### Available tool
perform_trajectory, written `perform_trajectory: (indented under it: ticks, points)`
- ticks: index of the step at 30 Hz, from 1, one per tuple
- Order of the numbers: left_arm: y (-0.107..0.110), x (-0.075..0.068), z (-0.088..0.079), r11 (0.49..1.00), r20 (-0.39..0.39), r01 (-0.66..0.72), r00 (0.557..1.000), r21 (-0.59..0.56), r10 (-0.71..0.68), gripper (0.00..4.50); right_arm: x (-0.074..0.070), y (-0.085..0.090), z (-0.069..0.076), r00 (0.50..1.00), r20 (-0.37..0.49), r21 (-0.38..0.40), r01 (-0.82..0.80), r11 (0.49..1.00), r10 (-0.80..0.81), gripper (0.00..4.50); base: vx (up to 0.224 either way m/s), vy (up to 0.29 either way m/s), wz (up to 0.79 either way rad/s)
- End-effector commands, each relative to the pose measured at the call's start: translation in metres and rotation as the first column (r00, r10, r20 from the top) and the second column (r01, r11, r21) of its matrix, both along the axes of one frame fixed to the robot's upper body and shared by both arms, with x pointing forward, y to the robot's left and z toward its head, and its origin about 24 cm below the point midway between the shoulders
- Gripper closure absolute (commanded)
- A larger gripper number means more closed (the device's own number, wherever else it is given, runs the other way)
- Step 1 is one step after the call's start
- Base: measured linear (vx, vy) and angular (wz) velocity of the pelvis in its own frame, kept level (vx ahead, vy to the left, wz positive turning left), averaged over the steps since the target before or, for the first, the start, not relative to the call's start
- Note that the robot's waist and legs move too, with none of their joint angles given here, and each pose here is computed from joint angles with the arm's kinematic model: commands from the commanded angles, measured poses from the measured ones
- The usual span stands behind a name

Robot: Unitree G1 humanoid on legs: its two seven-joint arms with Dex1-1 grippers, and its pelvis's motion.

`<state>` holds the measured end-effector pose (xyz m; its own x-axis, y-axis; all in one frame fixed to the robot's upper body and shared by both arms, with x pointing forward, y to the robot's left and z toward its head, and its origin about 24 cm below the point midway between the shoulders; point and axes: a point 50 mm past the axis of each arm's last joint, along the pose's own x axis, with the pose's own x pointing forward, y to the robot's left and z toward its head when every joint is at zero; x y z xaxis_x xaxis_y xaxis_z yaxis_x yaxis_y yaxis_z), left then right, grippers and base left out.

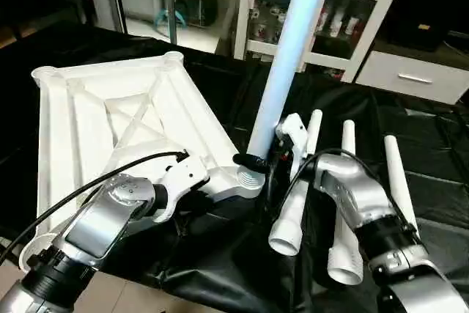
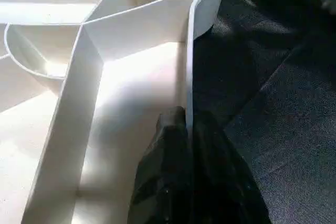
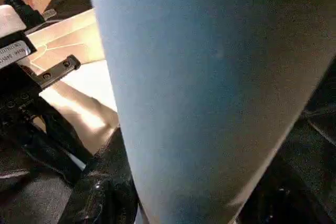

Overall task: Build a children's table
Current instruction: Insert table leg to table base

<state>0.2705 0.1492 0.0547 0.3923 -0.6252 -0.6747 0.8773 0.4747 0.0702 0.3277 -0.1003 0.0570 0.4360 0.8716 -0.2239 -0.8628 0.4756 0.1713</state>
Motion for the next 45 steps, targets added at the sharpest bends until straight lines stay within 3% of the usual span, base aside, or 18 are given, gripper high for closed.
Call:
perform_trajectory:
  ticks: [1, 5, 13, 18, 19, 21, 27, 31, 34, 38, 45]
  points:
    - [0.006, 0.001, 0.0, 1.0, -0.001, -0.017, 1.0, 0.01, 0.017, 4.5, -0.019, -0.043, -0.058, 0.937, -0.298, -0.195, 0.128, 0.972, -0.183, 2.62, 0.0, 0.0, 0.0]
    - [0.006, 0.0, 0.0, 1.0, 0.0, -0.017, 1.0, 0.008, 0.017, 4.5, -0.019, -0.04, -0.059, 0.943, -0.279, -0.199, 0.126, 0.972, -0.18, 2.62, 0.0, 0.0, 0.0]
    - [0.01, 0.001, -0.001, 0.999, 0.008, -0.054, 0.998, 0.005, 0.054, 4.5, -0.015, -0.031, -0.05, 0.975, -0.142, -0.158, 0.145, 0.977, -0.168, 2.62, 0.0, 0.0, 0.0]
    - [0.003, 0.01, 0.002, 0.988, 0.025, -0.149, 0.988, -0.031, 0.15, 4.5, -0.001, -0.03, -0.049, 0.923, -0.103, -0.148, 0.355, 0.923, -0.372, 2.62, 0.0, 0.0, 0.0]
    - [-0.008, 0.015, 0.005, 0.978, 0.03, -0.197, 0.98, -0.068, 0.199, 4.5, 0.004, -0.028, -0.051, 0.882, -0.088, -0.168, 0.445, 0.88, -0.463, 2.62, 0.0, 0.0, 0.0]
    - [-0.015, 0.018, 0.006, 0.971, 0.03, -0.221, 0.974, -0.088, 0.224, 4.5, 0.007, -0.025, -0.052, 0.857, -0.084, -0.178, 0.489, 0.854, -0.508, 2.62, 0.0, 0.0, 0.0]
    - [-0.052, 0.04, 0.018, 0.924, 0.067, -0.348, 0.93, -0.158, 0.362, 4.5, 0.024, 0.008, -0.044, 0.735, -0.106, -0.166, 0.651, 0.74, -0.67, 2.62, 0.0, 0.0, 0.0]
    - [-0.072, 0.048, 0.027, 0.904, 0.089, -0.376, 0.912, -0.205, 0.4, 4.5, 0.03, 0.022, -0.038, 0.691, -0.088, -0.172, 0.699, 0.694, -0.718, 2.62, 0.0, 0.0, 0.0]
    - [-0.087, 0.05, 0.034, 0.887, 0.094, -0.389, 0.902, -0.247, 0.422, 4.5, 0.033, 0.034, -0.031, 0.675, -0.072, -0.156, 0.72, 0.677, -0.734, 2.62, 0.0, 0.0, 0.0]
    - [-0.088, 0.049, 0.033, 0.882, 0.086, -0.405, 0.896, -0.24, 0.435, 4.5, 0.036, 0.037, -0.028, 0.655, -0.086, -0.133, 0.739, 0.66, -0.751, 2.62, 0.018, -0.006, 0.02]
    - [-0.078, 0.052, 0.029, 0.876, 0.089, -0.432, 0.884, -0.215, 0.458, 4.5, 0.039, 0.038, -0.022, 0.687, -0.068, -0.096, 0.717, 0.69, -0.723, 2.62, 0.03, -0.016, 0.02]
